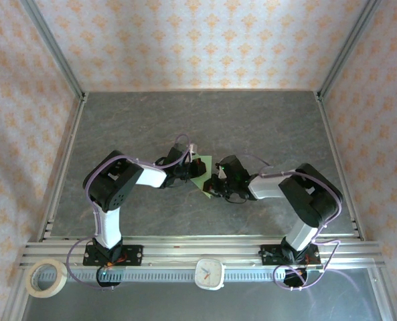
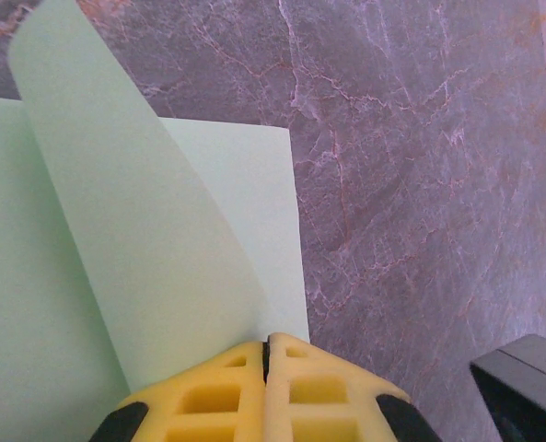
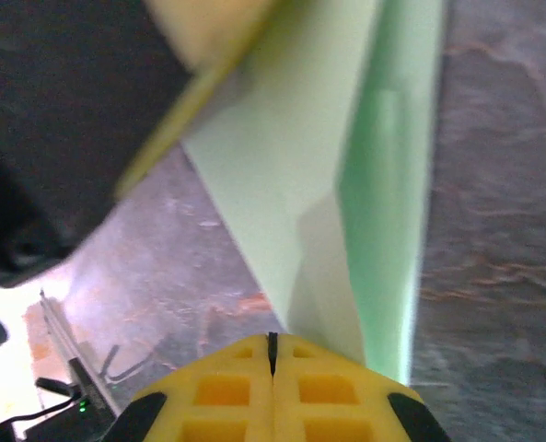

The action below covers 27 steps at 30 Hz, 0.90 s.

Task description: Fold a paper plane with a square sheet of paper (pick it up from the middle)

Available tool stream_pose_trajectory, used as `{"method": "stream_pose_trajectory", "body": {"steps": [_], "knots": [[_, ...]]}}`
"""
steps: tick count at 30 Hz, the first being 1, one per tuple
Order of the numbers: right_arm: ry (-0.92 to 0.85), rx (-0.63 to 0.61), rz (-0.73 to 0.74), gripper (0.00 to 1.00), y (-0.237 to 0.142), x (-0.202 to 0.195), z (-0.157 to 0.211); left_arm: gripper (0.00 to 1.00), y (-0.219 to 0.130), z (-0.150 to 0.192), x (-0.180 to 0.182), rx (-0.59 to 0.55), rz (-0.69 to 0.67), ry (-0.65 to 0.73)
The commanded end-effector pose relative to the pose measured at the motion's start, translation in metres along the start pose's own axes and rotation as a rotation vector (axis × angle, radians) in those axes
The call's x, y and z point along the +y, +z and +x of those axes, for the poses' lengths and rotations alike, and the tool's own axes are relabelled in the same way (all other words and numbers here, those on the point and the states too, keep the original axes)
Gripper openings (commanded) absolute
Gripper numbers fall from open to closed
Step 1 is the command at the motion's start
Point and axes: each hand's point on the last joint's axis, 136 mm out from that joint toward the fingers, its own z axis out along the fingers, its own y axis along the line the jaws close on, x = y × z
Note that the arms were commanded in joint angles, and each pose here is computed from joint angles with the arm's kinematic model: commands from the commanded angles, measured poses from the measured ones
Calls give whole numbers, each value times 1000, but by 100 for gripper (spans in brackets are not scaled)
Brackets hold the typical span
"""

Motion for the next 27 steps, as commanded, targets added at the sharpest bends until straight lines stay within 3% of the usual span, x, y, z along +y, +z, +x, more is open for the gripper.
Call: {"method": "stream_pose_trajectory", "body": {"steps": [1, 15, 22, 27], "knots": [[7, -17, 45, 0, -5, -18, 5, 3, 9, 35, 39, 103, -117, -41], [95, -3, 0, 0, -26, -45, 37, 3, 9, 38, 42, 102, -126, -60], [38, -105, -78, 0, -50, 4, 7, 2, 8, 36, 39, 84, -115, -90], [13, -104, -93, 0, -41, 26, -13, 2, 9, 35, 38, 85, -114, -84]]}}
